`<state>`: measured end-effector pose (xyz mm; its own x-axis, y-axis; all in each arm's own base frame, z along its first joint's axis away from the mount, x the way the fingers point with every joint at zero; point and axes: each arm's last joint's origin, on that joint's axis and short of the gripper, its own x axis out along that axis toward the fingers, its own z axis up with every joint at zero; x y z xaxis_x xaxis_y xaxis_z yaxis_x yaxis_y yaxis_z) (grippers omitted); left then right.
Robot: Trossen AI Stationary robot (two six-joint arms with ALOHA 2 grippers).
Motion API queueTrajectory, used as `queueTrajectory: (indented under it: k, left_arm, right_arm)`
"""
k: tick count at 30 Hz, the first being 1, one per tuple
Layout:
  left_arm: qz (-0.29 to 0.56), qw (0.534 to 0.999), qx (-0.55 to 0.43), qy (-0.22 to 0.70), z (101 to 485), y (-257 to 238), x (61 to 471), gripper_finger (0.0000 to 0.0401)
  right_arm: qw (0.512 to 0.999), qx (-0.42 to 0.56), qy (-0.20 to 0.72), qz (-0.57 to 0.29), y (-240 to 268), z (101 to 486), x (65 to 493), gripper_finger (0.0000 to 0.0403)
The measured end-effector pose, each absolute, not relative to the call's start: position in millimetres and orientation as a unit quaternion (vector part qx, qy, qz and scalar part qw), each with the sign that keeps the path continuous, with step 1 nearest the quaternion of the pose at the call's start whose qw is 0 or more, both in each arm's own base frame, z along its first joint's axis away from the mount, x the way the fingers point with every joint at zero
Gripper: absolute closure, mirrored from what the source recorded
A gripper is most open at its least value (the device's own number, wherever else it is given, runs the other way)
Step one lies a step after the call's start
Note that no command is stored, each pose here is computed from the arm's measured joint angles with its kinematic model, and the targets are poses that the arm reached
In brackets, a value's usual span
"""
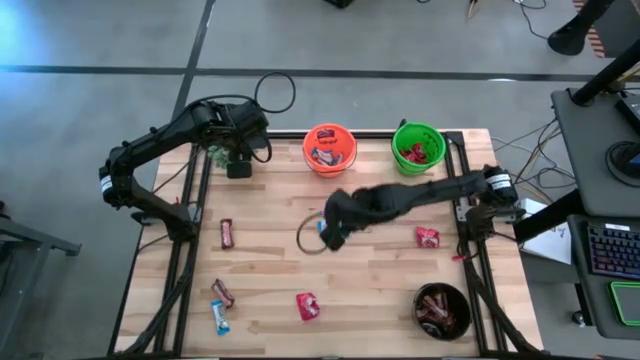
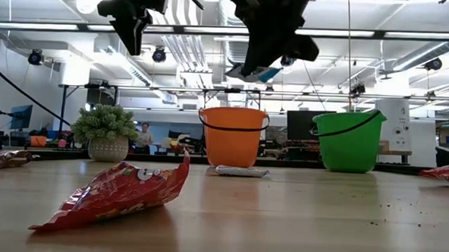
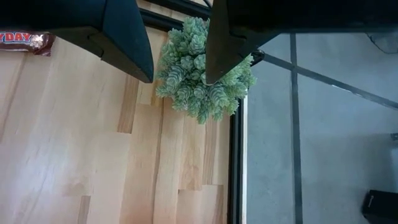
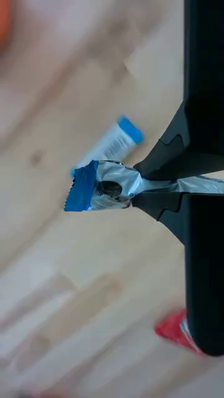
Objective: Organize candy in baskets
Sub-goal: Put the white chocolate bar into the orange bucket
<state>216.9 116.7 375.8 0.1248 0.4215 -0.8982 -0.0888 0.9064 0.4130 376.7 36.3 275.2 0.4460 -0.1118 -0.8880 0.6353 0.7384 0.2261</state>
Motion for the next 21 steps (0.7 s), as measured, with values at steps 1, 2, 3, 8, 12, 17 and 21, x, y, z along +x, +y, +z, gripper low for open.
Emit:
queueTrajectory:
  k: [1, 2, 3, 8, 12, 17, 21]
  left_arm:
    - [0.173, 0.738, 0.13, 0.639, 375.8, 116.7, 216.9, 0.0272]
    - [0.173, 0.738, 0.13, 0.639, 375.8, 116.8, 216.9, 0.0272]
    - [0.173, 0.739, 0.13, 0.638, 375.9, 116.8, 216.9, 0.0272]
    - [0.184, 0.741, 0.12, 0.634, 376.0, 116.9, 217.3, 0.0272]
    - [0.212, 0.749, 0.09, 0.622, 376.2, 117.4, 218.2, 0.0272]
    - [0.226, 0.757, 0.079, 0.608, 377.1, 118.4, 220.2, 0.0272]
    - [0.233, 0.767, 0.081, 0.593, 378.4, 119.9, 223.3, 0.0272]
  right_arm:
    - [0.805, 0.272, 0.473, -0.235, 27.7, 277.2, 375.7, 0.0394]
    - [0.806, 0.267, 0.472, -0.238, 19.2, 279.5, 374.5, 0.0394]
    - [0.808, 0.263, 0.47, -0.24, 10.8, 281.7, 373.7, 0.0394]
    - [0.821, 0.241, 0.454, -0.251, -30.6, 296.8, 364.6, 0.0394]
    - [0.826, 0.219, 0.45, -0.261, -61.6, 302.7, 357.4, 0.0394]
    - [0.832, 0.193, 0.446, -0.268, -95.8, 308.1, 350.1, 0.0394]
    - [0.84, 0.183, 0.437, -0.265, -119.0, 310.4, 345.8, 0.0394]
